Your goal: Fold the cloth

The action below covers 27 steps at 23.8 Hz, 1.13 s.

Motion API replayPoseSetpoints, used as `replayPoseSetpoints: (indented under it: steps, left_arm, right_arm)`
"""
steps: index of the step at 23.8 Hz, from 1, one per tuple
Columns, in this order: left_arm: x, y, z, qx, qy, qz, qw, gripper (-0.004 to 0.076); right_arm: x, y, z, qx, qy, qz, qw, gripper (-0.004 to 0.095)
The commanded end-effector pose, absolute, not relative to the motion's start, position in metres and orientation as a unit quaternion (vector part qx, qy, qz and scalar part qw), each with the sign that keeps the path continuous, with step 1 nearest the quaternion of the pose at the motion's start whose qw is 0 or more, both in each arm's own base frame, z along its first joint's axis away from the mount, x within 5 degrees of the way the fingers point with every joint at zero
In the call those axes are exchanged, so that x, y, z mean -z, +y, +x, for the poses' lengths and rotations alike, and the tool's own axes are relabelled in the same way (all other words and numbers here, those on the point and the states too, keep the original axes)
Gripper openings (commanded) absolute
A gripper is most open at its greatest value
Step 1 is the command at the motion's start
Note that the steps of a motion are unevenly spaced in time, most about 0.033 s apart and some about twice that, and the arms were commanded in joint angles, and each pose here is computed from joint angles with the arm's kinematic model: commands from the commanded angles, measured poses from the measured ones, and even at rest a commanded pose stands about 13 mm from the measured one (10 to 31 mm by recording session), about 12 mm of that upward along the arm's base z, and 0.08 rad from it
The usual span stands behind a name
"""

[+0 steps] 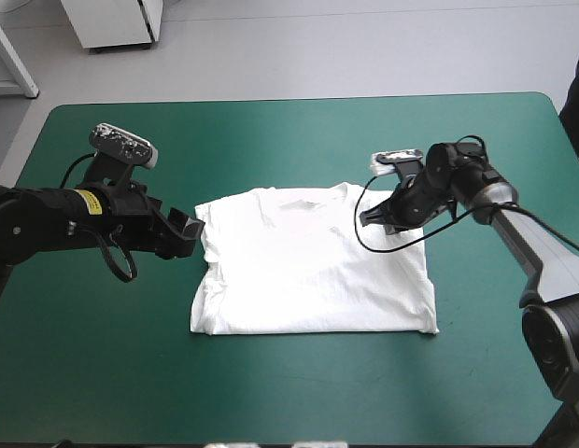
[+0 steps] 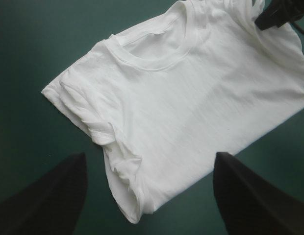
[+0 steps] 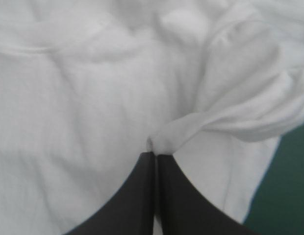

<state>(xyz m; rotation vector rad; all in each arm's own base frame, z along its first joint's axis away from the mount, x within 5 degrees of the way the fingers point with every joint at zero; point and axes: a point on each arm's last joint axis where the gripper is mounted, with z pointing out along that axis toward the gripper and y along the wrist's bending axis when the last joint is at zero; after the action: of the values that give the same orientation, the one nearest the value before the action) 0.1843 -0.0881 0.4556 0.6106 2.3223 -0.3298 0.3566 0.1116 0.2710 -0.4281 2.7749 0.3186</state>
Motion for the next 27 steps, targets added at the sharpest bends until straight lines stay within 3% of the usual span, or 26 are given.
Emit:
replayPoseSetpoints:
  steps: [1,7,9,11,12,16,19,27]
  left_arm:
    - [-0.469,-0.085,0.175,0.134,0.887,0.235,0.374,0.0517]
    - [-0.468,-0.084,0.175,0.127,0.890,0.235,0.370,0.0517]
    - [-0.468,-0.084,0.175,0.124,0.890,0.235,0.370,0.0517]
    - [-0.467,-0.083,0.175,0.118,0.892,0.235,0.368,0.0517]
    - [-0.466,-0.081,0.175,0.108,0.895,0.236,0.363,0.0517]
    - [-0.467,-0.075,0.174,0.079,0.897,0.232,0.369,0.0517]
    - [-0.466,-0.073,0.170,0.080,0.899,0.224,0.368,0.0517]
    - [-0.430,-0.055,0.144,0.047,0.920,0.196,0.337,0.0517]
  right_arm:
    - [-0.283,0.136,0.357,-0.126,0.955,-0.177,0.201,-0.0017]
    - [-0.240,0.164,0.364,-0.114,0.958,-0.209,0.160,-0.0009]
    - [-0.231,0.165,0.366,-0.112,0.961,-0.210,0.144,0.0041]
    - [-0.231,0.165,0.365,-0.109,0.959,-0.223,0.138,0.0180]
    - [-0.237,0.165,0.365,-0.108,0.957,-0.232,0.133,0.0305]
    - [-0.266,0.164,0.365,-0.093,0.958,-0.250,0.104,0.0508]
    - [-0.298,0.154,0.359,-0.072,0.961,-0.239,0.118,0.0509]
    - [-0.383,0.115,0.294,-0.023,0.950,-0.207,0.231,0.0509]
